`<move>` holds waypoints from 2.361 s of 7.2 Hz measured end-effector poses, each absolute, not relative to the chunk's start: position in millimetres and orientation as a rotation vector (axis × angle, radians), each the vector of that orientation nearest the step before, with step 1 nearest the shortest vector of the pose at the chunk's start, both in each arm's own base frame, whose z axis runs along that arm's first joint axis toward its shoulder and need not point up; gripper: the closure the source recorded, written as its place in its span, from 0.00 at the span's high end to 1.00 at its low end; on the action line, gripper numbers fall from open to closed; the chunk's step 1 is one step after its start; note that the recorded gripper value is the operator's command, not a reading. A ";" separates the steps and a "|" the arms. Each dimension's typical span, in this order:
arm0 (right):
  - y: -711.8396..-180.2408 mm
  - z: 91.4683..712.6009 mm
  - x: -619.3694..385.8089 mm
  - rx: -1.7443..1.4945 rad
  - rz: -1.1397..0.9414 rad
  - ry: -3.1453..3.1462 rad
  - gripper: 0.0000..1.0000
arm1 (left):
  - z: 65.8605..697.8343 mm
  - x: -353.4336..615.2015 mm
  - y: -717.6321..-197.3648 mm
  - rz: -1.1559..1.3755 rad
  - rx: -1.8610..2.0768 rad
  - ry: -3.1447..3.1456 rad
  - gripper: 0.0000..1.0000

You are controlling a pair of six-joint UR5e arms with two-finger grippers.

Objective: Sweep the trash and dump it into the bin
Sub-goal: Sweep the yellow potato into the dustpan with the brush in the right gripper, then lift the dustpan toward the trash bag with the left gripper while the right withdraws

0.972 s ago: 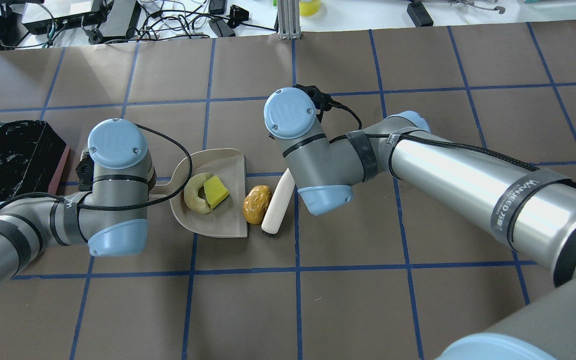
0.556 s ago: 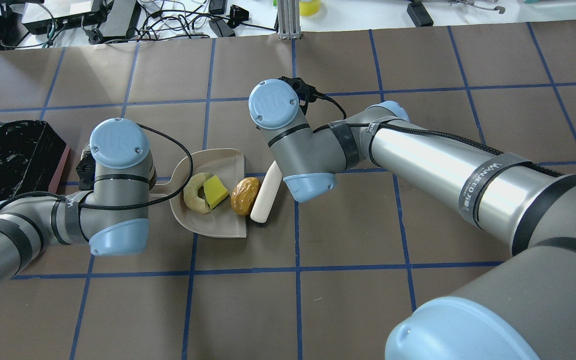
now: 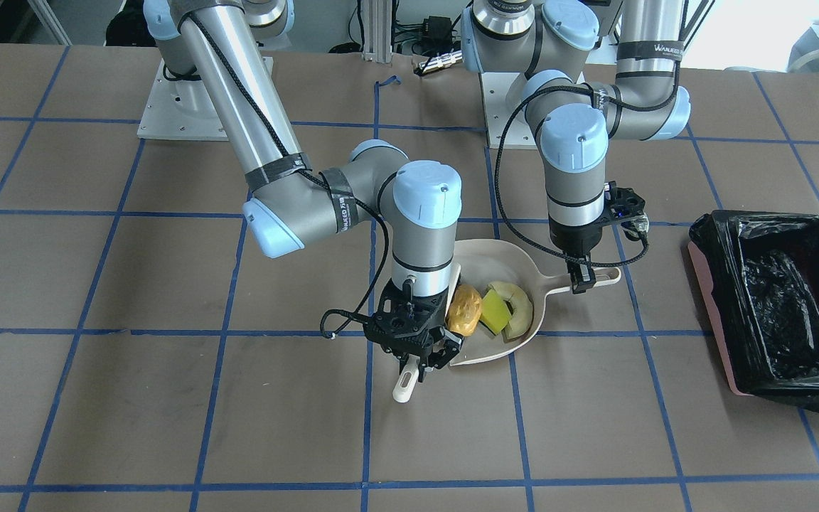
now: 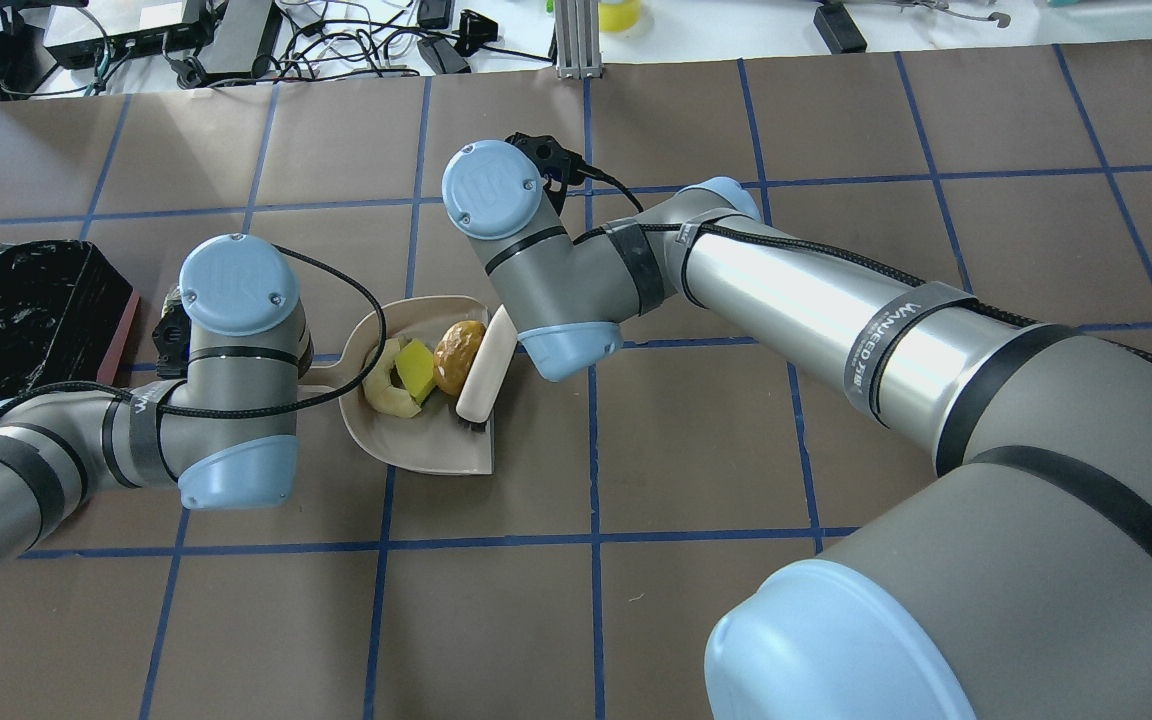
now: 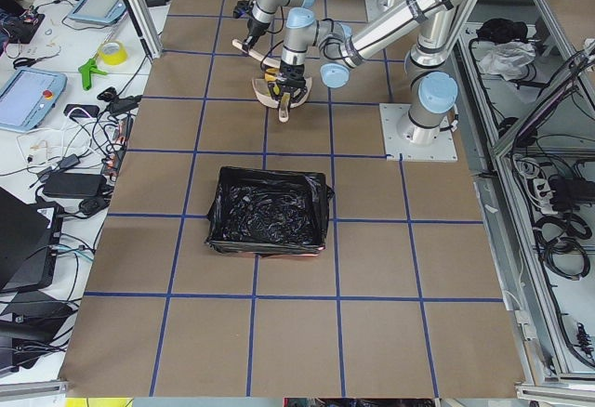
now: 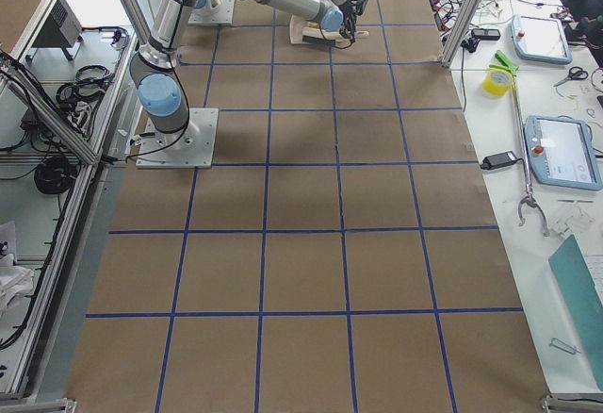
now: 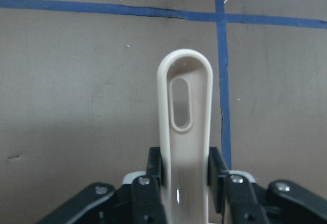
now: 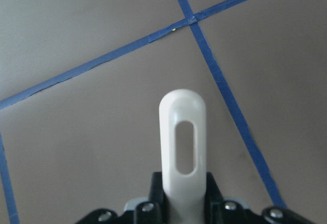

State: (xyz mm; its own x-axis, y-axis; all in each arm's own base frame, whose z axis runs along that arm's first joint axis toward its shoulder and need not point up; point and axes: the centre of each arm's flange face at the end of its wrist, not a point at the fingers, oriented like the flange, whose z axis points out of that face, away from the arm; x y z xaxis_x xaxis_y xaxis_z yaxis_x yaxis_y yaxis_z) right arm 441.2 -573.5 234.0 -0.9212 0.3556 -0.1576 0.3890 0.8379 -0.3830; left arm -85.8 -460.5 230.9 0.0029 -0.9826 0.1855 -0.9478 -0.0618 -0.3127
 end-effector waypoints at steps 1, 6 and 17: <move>-574.9 238.3 446.2 0.609 -0.628 2.928 0.10 | 231.3 -85.8 -460.9 -0.545 -2.153 2.083 0.00; -560.8 231.8 468.5 0.664 -0.584 2.923 0.10 | 231.5 -86.0 -461.9 -0.543 -2.151 2.089 0.00; -635.4 314.9 243.1 0.258 -0.411 3.193 0.10 | 271.8 -68.2 -501.4 -0.264 -2.305 2.144 0.00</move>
